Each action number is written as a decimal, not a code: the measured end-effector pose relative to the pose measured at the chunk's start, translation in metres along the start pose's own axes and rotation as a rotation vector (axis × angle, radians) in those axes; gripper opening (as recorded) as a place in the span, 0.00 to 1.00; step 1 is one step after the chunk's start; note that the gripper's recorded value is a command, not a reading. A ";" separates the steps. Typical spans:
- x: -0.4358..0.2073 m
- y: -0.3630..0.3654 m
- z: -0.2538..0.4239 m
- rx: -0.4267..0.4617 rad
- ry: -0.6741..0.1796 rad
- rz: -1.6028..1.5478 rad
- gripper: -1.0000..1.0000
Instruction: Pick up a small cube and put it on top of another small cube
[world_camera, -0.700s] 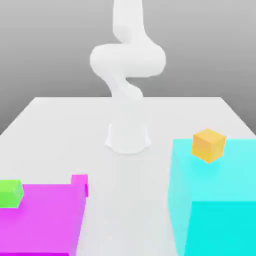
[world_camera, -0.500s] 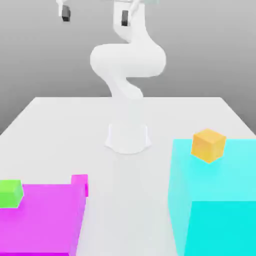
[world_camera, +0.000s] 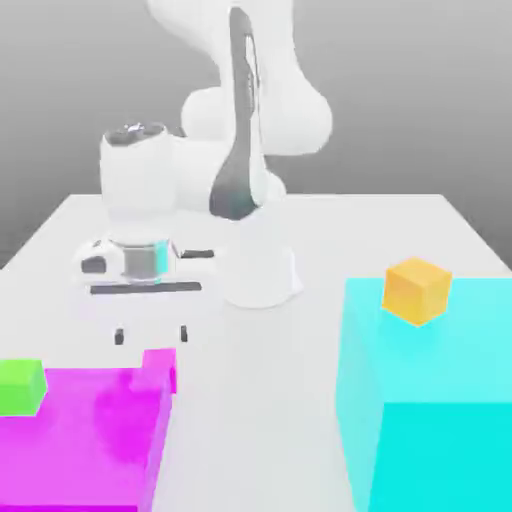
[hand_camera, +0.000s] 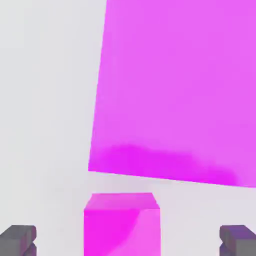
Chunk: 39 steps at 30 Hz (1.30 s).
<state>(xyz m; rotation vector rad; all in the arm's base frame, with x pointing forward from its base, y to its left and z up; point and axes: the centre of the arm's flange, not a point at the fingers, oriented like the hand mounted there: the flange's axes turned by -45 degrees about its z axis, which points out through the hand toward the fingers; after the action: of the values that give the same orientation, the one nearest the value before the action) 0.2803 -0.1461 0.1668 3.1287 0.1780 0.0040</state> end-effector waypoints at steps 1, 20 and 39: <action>-0.002 0.000 0.009 0.000 -0.003 0.001 0.50; -0.005 0.000 -0.016 0.006 -0.005 0.003 0.00; 0.087 0.166 -0.128 0.013 -0.002 0.596 0.00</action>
<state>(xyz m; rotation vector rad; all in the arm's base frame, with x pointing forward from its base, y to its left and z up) 0.3853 -0.3003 0.2962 3.0561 -0.7515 0.0032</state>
